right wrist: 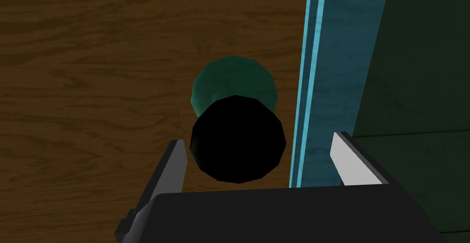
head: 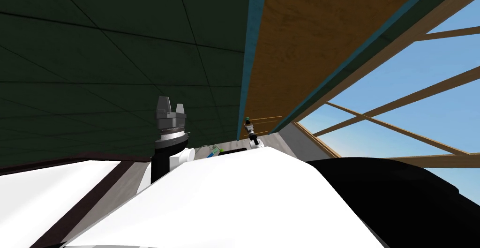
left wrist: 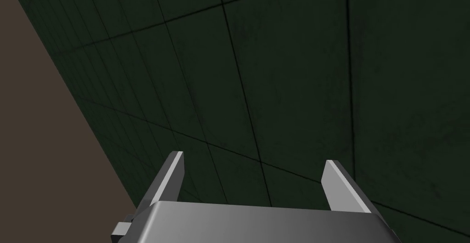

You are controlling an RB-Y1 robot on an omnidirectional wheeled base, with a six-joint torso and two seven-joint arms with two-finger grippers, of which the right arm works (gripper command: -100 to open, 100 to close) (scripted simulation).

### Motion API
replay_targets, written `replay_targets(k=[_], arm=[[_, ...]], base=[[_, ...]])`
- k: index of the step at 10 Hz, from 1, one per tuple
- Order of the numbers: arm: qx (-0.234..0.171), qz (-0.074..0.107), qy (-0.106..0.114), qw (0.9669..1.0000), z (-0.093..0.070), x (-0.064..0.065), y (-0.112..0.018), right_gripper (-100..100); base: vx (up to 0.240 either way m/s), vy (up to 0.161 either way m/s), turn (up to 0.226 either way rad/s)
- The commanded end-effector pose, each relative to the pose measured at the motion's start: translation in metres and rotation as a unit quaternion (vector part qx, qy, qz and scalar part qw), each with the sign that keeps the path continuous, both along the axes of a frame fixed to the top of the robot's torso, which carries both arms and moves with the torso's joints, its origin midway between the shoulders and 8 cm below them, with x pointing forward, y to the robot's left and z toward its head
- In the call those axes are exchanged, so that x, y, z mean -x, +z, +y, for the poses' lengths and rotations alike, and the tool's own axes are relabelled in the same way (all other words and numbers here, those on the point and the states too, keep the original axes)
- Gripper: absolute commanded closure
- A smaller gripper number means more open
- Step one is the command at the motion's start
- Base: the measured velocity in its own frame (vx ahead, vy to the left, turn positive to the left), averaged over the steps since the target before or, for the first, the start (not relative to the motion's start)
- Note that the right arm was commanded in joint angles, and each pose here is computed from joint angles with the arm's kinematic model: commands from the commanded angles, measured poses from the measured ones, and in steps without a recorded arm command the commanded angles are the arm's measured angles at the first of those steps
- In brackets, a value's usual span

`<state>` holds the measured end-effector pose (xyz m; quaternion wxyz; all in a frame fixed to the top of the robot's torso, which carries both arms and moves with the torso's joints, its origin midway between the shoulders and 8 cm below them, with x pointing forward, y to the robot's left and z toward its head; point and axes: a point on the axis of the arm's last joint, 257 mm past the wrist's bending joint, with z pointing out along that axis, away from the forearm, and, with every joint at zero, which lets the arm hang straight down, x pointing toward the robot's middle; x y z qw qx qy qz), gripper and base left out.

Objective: Pull the door open

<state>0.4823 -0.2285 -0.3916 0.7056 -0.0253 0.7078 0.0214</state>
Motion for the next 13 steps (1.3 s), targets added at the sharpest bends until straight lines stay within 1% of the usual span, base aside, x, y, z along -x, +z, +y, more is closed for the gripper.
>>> replay_targets(k=[1, 3, 5, 6, 11, 13], arm=[[-0.002, 0.0, 0.0, 1.0, 0.0016, 0.0, 0.0, -100], [-0.003, 0.0, -0.001, 1.0, 0.0022, -0.0001, 0.0, -100], [-0.003, 0.001, 0.0, 1.0, 0.0028, 0.0003, -0.0005, -100], [-0.003, 0.001, 0.0, 1.0, 0.0028, 0.0003, -0.0005, 100], [-0.003, 0.001, 0.0, 1.0, 0.0028, 0.0003, -0.0005, 100], [-0.025, 0.002, 0.0, 0.9997, 0.0033, 0.0002, -0.0005, 100]], base=[[0.047, -0.06, -0.052], [0.059, -0.045, -0.12], [0.059, 0.014, -0.004], [-0.01, 0.004, 0.029], [-0.005, 0.002, 0.001], [-0.014, -0.004, 0.064]])
